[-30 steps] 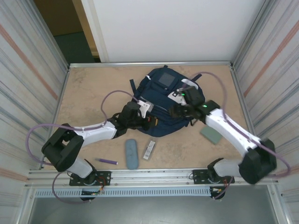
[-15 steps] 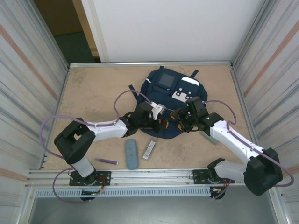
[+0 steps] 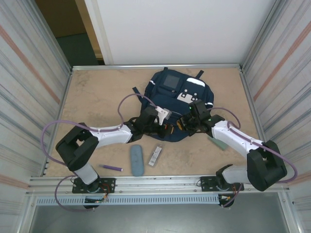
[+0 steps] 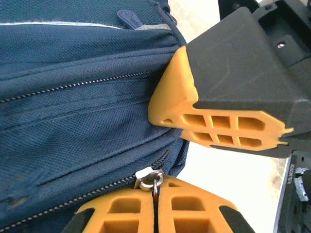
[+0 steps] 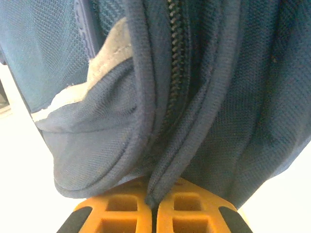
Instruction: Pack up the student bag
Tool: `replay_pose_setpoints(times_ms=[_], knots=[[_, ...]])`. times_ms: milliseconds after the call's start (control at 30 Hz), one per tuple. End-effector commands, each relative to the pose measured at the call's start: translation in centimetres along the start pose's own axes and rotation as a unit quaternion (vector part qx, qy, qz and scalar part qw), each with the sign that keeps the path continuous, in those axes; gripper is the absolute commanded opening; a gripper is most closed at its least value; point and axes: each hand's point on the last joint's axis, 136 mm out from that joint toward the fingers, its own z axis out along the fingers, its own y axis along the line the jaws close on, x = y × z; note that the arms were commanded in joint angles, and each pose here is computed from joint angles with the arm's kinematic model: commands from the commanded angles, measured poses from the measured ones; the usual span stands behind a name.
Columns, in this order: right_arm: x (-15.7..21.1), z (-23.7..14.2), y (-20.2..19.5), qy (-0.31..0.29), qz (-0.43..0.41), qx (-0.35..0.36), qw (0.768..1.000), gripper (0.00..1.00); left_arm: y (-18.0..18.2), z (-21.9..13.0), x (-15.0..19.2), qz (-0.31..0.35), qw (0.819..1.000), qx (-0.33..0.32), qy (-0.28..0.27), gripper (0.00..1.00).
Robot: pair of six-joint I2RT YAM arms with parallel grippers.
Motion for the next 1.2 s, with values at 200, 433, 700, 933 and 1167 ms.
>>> replay_pose_setpoints(times_ms=[200,433,700,933,1167], knots=[[-2.9,-1.6,2.0,-0.007,-0.159,0.022,0.987,0.00,9.0,-7.9,0.1,0.018,0.986,-0.164,-0.017,0.00],[-2.5,0.6,3.3,0.054,-0.176,0.010,0.983,0.05,8.8,-7.5,0.4,0.001,0.991,-0.137,0.008,0.00],[-1.2,0.2,3.7,0.074,-0.088,0.030,0.993,0.58,1.4,-4.3,-2.8,0.025,0.999,-0.037,-0.021,0.00],[1.3,-1.0,1.1,0.036,-0.031,0.047,0.998,0.61,-2.9,-1.7,-4.2,0.043,0.999,0.008,-0.028,0.00],[1.4,0.3,0.8,0.031,-0.049,0.054,0.997,0.34,-4.4,-0.1,-4.0,0.041,0.998,0.038,-0.020,0.00]])
